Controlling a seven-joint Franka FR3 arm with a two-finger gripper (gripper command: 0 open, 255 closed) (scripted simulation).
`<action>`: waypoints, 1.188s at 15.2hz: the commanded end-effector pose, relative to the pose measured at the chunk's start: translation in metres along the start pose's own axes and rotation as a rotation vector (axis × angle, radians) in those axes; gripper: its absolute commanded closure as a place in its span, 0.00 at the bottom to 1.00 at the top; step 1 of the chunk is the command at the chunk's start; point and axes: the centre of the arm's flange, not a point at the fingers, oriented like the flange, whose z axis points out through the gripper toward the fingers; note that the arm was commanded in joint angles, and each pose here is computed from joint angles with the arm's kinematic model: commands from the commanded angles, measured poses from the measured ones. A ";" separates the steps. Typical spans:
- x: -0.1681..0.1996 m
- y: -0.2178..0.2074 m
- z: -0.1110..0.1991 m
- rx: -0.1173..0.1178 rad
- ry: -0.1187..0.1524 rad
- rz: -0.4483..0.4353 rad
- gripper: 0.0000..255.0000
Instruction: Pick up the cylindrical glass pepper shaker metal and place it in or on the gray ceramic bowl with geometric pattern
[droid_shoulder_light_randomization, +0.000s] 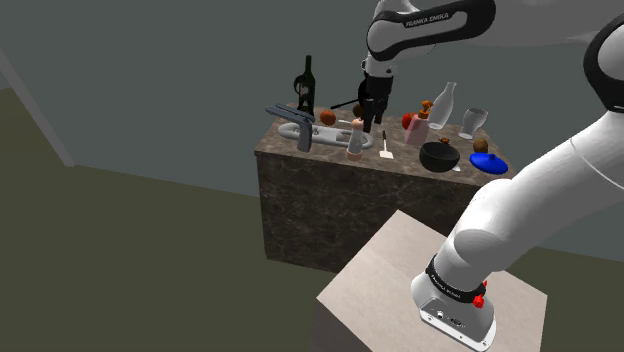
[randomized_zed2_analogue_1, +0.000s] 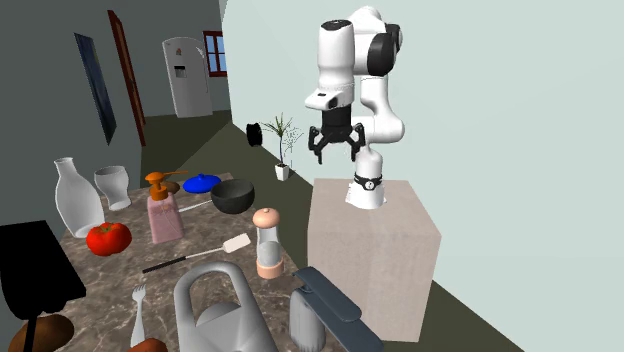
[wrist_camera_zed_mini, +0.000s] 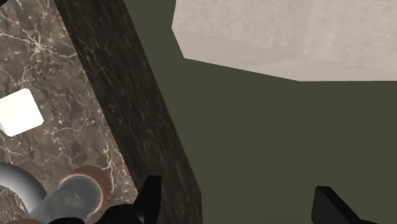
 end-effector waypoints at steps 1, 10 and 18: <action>0.015 0.024 0.002 -0.009 0.000 -0.013 0.00; 0.082 0.115 0.025 -0.039 -0.002 -0.067 0.00; 0.139 0.185 0.041 -0.063 -0.004 -0.110 0.00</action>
